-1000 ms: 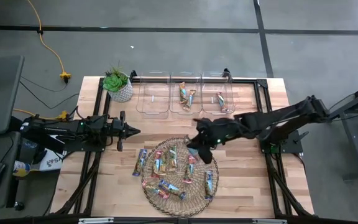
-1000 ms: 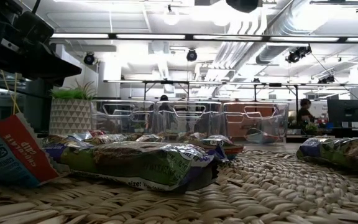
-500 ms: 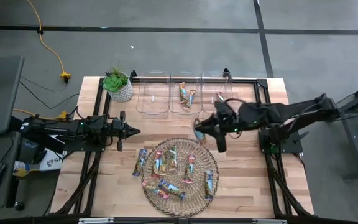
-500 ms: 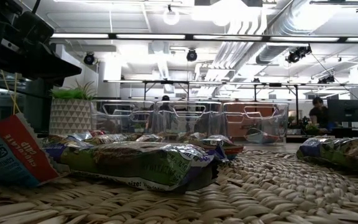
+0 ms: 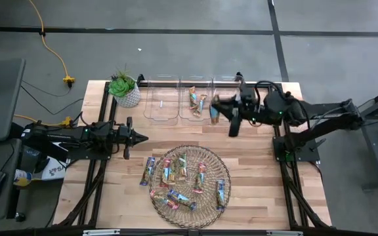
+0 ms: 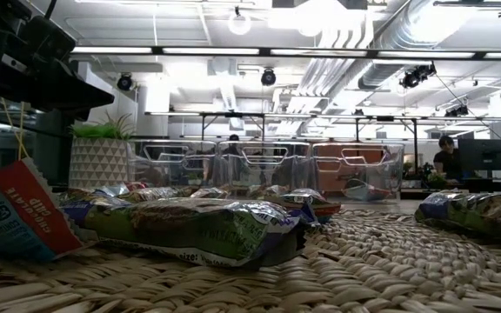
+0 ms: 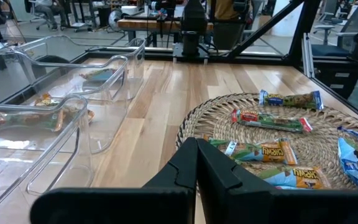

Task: Pick and place Granola Bars by type
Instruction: Put the yellow granola bar into the middle transparent bin

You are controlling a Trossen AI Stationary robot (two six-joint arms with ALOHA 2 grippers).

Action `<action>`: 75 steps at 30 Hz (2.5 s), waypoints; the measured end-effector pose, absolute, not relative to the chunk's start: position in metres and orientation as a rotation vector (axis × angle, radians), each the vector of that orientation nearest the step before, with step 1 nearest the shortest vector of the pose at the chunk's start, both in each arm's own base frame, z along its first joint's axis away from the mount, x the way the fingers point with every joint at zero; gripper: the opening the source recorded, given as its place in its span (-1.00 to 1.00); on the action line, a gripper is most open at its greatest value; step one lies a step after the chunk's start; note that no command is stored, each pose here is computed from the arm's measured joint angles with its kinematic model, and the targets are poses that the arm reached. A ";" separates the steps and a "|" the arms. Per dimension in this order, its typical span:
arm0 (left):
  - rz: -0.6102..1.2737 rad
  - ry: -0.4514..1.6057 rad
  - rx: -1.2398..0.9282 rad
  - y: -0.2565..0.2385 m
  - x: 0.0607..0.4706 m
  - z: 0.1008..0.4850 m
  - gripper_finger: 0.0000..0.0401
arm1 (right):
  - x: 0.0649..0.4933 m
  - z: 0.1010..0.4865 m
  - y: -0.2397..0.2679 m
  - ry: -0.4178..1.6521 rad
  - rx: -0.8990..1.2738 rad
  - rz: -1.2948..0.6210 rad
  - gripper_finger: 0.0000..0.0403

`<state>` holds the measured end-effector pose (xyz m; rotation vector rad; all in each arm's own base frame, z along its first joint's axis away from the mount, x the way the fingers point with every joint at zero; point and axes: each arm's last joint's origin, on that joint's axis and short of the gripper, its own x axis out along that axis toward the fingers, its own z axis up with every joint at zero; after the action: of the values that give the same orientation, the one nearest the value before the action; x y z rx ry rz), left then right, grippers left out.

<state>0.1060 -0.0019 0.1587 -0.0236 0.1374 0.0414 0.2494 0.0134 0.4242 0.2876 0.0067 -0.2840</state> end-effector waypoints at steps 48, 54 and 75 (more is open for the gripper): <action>0.041 0.137 -0.023 -0.002 0.106 0.159 -0.99 | 0.362 0.250 -0.183 0.251 0.680 -0.673 -0.84; 0.041 0.137 -0.023 -0.002 0.106 0.159 -0.99 | 0.357 0.243 -0.187 0.303 0.707 -0.730 -0.84; 0.042 0.137 -0.023 -0.002 0.106 0.159 -0.99 | 0.356 0.214 -0.191 0.456 0.778 -0.761 -0.84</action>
<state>0.1060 -0.0019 0.1588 -0.0233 0.1371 0.0418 0.3559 -0.1909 0.2140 0.7778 0.4559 -0.7614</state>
